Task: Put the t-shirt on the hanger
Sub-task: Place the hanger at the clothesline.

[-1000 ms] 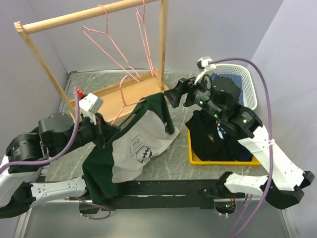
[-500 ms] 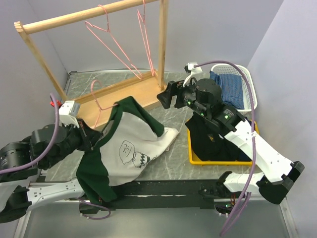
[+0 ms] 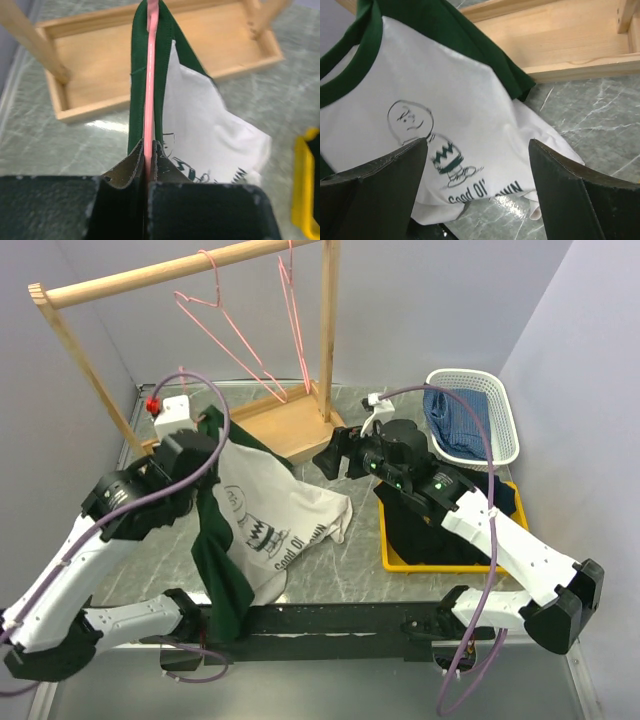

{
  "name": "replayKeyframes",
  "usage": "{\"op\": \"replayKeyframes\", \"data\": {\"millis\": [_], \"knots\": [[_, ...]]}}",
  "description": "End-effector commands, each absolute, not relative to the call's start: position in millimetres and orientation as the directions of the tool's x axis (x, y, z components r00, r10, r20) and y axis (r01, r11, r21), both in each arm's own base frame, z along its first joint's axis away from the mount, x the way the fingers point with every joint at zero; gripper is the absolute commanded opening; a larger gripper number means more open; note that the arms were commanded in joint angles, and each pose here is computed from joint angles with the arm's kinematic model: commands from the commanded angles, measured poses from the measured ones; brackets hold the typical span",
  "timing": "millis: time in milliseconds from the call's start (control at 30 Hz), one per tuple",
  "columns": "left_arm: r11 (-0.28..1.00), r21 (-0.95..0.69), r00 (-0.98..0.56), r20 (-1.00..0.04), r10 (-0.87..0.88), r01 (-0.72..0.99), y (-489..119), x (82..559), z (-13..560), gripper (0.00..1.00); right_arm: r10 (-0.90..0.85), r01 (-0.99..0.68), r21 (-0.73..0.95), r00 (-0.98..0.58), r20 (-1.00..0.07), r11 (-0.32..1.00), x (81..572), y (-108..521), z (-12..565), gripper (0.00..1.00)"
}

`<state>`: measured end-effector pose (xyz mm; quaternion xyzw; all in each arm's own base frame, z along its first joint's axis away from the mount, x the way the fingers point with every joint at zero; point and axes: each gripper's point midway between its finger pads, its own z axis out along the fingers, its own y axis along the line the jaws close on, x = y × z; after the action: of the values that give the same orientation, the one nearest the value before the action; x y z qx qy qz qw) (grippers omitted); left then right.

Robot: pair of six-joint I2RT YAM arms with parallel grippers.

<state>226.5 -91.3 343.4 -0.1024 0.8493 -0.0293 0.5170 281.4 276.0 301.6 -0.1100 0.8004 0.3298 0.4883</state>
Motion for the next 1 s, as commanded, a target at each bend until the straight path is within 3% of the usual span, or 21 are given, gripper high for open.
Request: {"op": "replayKeyframes", "data": {"millis": [0, 500, 967], "knots": [[0.967, -0.224, -0.272, -0.929, -0.250, -0.123, -73.5, 254.7, 396.9, 0.01, 0.227, -0.540, 0.463, -0.446, -0.866, 0.703, 275.1, 275.8, 332.0, 0.89], [0.969, -0.238, -0.048, -0.969, -0.241, -0.066, -37.7, 271.3, 492.3, 0.01, 0.238, -0.549, 0.479, -0.454, -0.859, 0.685, 272.0, 278.6, 321.5, 0.89], [0.971, -0.233, -0.043, -0.971, -0.235, -0.056, -27.7, 298.8, 526.1, 0.01, 0.250, -0.585, 0.497, -0.453, -0.856, 0.641, 266.6, 285.3, 320.8, 0.89]]}}
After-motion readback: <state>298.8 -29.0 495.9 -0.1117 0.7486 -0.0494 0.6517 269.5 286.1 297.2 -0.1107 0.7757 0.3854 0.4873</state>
